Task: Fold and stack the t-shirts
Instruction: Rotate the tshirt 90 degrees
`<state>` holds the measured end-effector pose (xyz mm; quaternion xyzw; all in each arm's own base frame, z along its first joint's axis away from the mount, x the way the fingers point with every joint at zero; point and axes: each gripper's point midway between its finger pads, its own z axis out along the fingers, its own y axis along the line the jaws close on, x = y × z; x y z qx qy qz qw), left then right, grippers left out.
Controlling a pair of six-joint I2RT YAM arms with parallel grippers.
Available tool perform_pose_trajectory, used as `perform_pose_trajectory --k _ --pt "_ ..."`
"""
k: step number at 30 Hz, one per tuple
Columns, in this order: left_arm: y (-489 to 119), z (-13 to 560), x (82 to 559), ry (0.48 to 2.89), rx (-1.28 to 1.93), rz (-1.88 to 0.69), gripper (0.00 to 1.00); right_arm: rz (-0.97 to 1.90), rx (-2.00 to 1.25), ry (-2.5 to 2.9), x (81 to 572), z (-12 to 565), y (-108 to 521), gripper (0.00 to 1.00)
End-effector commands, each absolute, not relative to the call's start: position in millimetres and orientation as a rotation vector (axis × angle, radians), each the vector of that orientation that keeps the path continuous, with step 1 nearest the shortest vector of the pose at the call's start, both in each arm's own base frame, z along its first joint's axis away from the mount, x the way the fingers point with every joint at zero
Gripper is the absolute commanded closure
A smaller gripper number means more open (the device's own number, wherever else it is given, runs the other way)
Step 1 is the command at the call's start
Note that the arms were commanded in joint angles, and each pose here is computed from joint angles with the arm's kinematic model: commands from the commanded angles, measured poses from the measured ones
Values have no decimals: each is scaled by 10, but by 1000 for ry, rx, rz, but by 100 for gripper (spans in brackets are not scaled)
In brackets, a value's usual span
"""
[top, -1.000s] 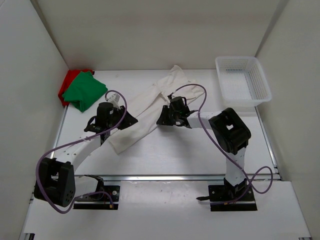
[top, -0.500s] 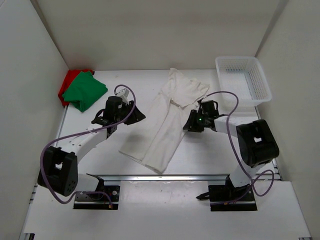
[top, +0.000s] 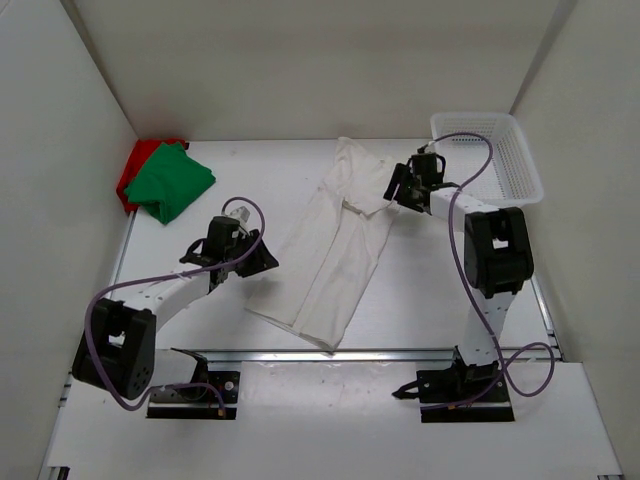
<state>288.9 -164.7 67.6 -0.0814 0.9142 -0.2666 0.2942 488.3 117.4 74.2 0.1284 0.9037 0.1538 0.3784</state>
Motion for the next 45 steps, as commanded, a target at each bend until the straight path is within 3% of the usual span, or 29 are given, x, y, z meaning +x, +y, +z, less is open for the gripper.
perform_pose_trajectory --k 1,5,7,8,9,10,13,16,17,19,20,23,30,35,38,40,45 --pt "-1680 913 2940 2352 -170 -735 51 226 412 2287 5177 639 857 37" --pt "-1648 888 2923 2364 -177 -729 51 175 398 2326 5355 512 864 39" --pt "-1624 875 2920 2366 -189 -720 51 176 387 2353 5396 441 930 47" --pt "-1613 840 2902 2375 -191 -715 51 198 383 2355 5466 433 967 52" --pt "-1599 879 2913 2363 -199 -721 51 223 363 2359 5522 398 1045 72" --pt "-1599 867 2896 2367 -190 -720 51 258 352 2370 5594 369 1098 84" --pt "-1581 808 2827 2390 -199 -722 50 351 251 2357 5859 457 1365 94" --pt "-1531 731 2757 2414 -217 -701 50 430 119 2398 6100 472 1748 91" --pt "-1509 696 2708 2428 -217 -693 49 461 68 2377 6244 586 1854 86" --pt "-1432 637 2665 2440 -246 -665 45 443 55 2406 6278 640 1875 72" --pt "-1390 633 2654 2438 -260 -653 44 443 77 2400 6286 712 1819 56" --pt "-1300 557 2597 2457 -281 -618 39 451 77 2366 6240 1087 1670 42" --pt "-1247 329 2461 2501 -373 -642 37 383 -20 2291 5686 2428 1435 43" --pt "-1393 192 2352 2558 -331 -709 37 422 -174 2245 4964 2860 1662 45" --pt "-1512 146 2271 2581 -303 -758 42 593 -155 2146 4365 2796 1758 48" --pt "-1558 141 2244 2598 -269 -763 51 685 -83 2150 3991 2556 1684 52" --pt "-1589 105 2134 2633 -209 -760 67 754 -60 2320 2911 1454 1762 60"
